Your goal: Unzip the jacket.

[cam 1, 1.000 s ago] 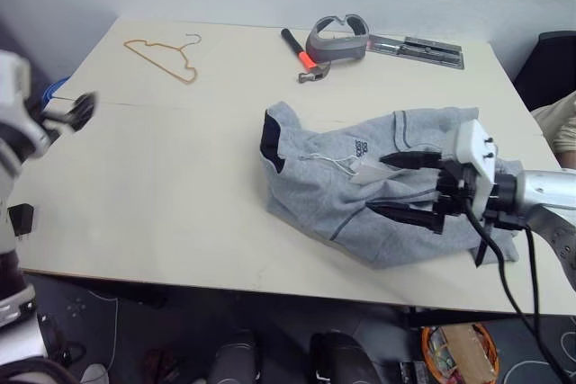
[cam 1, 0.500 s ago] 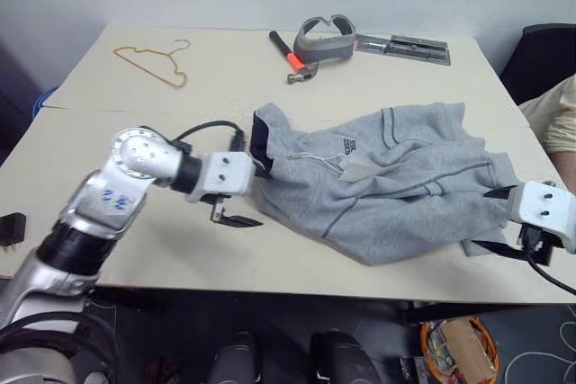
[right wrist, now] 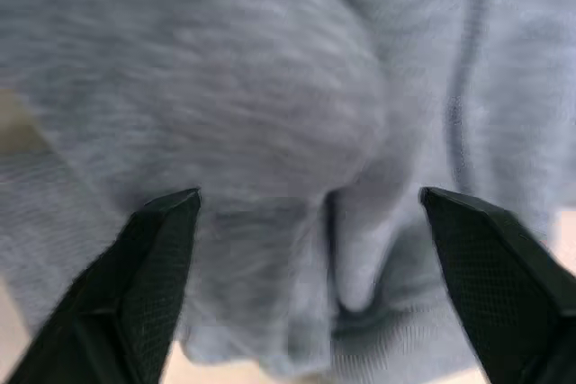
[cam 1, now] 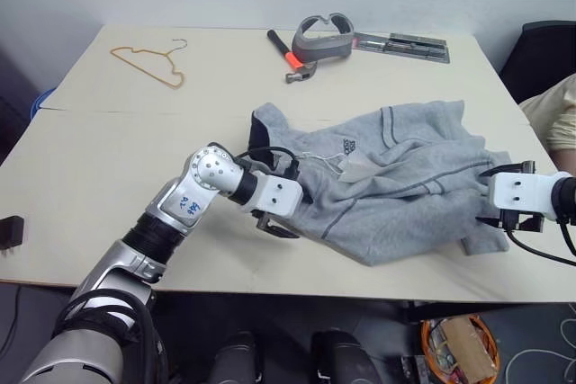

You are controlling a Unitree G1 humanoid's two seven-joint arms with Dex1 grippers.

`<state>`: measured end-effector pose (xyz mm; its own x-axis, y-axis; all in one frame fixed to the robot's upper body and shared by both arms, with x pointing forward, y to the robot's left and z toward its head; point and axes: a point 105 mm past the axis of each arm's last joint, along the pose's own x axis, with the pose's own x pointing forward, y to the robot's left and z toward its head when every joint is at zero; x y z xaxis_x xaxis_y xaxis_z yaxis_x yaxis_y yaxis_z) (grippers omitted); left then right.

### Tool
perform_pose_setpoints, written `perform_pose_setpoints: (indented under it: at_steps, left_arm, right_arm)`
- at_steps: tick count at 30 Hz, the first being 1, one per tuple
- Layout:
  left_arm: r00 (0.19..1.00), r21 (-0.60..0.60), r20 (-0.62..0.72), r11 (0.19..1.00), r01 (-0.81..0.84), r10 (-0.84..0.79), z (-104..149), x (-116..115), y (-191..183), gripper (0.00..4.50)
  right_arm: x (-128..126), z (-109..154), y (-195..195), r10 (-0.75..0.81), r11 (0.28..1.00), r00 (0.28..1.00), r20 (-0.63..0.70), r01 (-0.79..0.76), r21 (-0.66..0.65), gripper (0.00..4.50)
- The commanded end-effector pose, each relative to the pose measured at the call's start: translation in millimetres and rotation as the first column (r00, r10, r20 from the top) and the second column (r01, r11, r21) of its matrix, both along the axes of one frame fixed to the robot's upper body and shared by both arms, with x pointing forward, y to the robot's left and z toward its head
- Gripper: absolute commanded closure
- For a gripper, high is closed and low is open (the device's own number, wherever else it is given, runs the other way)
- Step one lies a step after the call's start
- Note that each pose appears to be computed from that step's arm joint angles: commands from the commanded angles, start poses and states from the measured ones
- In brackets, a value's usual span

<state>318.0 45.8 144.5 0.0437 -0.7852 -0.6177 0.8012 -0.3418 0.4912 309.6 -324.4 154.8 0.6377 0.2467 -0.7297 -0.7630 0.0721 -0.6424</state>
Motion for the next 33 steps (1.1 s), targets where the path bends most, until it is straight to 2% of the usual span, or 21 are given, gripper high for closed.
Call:
perform_pose_setpoints:
  at_steps: [1, 3, 8, 9, 10, 13, 18, 23, 25, 29, 33]
  left_arm:
    - [0.999, -0.024, 0.023, 0.999, -0.024, 0.024, 6, 4, 2, 2.12]
    - [0.999, -0.025, 0.021, 0.999, -0.025, 0.026, 6, 4, 3, 2.63]
    - [1.000, -0.018, 0.009, 1.000, -0.017, 0.017, 3, 3, 5, 4.24]
    - [1.000, -0.017, 0.009, 1.000, -0.019, 0.019, 3, 4, 6, 4.49]
    - [1.000, -0.014, 0.003, 1.000, -0.024, 0.024, 2, 5, 6, 4.50]
    - [0.999, 0.006, -0.020, 1.000, -0.029, 0.029, -3, 4, 12, 4.50]
    - [1.000, 0.086, 0.003, 0.996, -0.020, 0.019, -12, 4, 34, 4.50]
    - [0.999, 0.125, 0.006, 0.992, -0.035, 0.034, -11, 6, 58, 4.50]
    - [0.999, 0.132, 0.011, 0.991, -0.036, 0.035, -10, 7, 64, 4.50]
    - [0.999, 0.100, 0.017, 0.995, -0.030, 0.028, -2, 7, 62, 4.50]
    - [1.000, 0.033, 0.014, 0.999, 0.003, -0.003, 10, 3, 48, 4.50]
  right_arm:
    - [-2, 6, 1, 0.007, 1.000, 1.000, -0.002, -0.007, 0.027, 1.58]
    - [-5, 5, 4, 0.017, 0.999, 1.000, -0.025, -0.016, 0.049, 2.15]
    - [-19, 2, 11, 0.041, 0.996, 0.995, -0.094, -0.034, 0.077, 3.91]
    - [-22, 2, 13, 0.043, 0.996, 0.994, -0.105, -0.034, 0.085, 4.23]
    - [-25, 2, 16, 0.047, 0.994, 0.992, -0.120, -0.035, 0.102, 4.49]
    - [-48, -1, 31, 0.082, 0.984, 0.974, -0.212, -0.046, 0.169, 4.49]
    - [-102, -1, 82, 0.194, 0.928, 0.906, -0.377, -0.044, 0.370, 4.49]
    - [-149, -10, 121, 0.269, 0.883, 0.832, -0.485, -0.012, 0.469, 4.49]
    - [-152, -14, 127, 0.260, 0.878, 0.849, -0.461, -0.009, 0.479, 4.49]
    - [-131, -12, 119, 0.156, 0.879, 0.922, -0.354, 0.034, 0.475, 4.49]
    - [-137, -7, 114, 0.153, 0.878, 0.906, -0.394, 0.058, 0.475, 3.52]
